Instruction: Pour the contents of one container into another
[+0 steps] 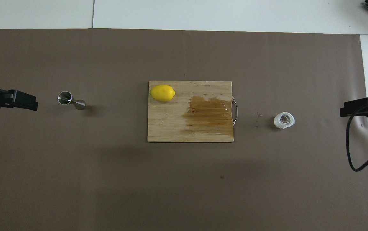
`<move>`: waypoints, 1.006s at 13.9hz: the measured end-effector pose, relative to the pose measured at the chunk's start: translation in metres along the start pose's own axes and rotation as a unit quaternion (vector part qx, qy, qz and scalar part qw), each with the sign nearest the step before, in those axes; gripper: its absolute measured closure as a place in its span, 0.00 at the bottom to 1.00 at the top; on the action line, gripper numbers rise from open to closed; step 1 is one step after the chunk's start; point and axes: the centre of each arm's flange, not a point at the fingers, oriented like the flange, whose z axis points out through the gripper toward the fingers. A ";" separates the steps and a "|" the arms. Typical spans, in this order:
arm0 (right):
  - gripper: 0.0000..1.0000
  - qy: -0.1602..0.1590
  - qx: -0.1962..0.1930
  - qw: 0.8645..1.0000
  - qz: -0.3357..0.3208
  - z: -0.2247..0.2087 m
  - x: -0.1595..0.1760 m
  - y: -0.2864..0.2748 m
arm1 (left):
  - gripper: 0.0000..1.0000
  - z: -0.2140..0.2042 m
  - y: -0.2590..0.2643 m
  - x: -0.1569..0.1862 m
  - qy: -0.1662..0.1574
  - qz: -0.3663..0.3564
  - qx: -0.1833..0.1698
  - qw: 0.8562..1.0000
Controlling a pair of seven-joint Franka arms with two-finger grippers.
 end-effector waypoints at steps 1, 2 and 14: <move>0.00 0.000 0.000 1.000 0.000 0.000 0.000 0.000 | 0.00 0.000 0.000 0.000 0.000 0.000 0.000 1.000; 0.00 0.000 0.000 1.000 0.000 0.000 0.000 0.000 | 0.00 0.000 -0.001 0.000 0.000 0.000 0.000 1.000; 0.00 0.000 0.000 1.000 0.000 0.000 0.000 0.000 | 0.00 0.024 -0.023 0.001 -0.014 -0.125 -0.036 0.991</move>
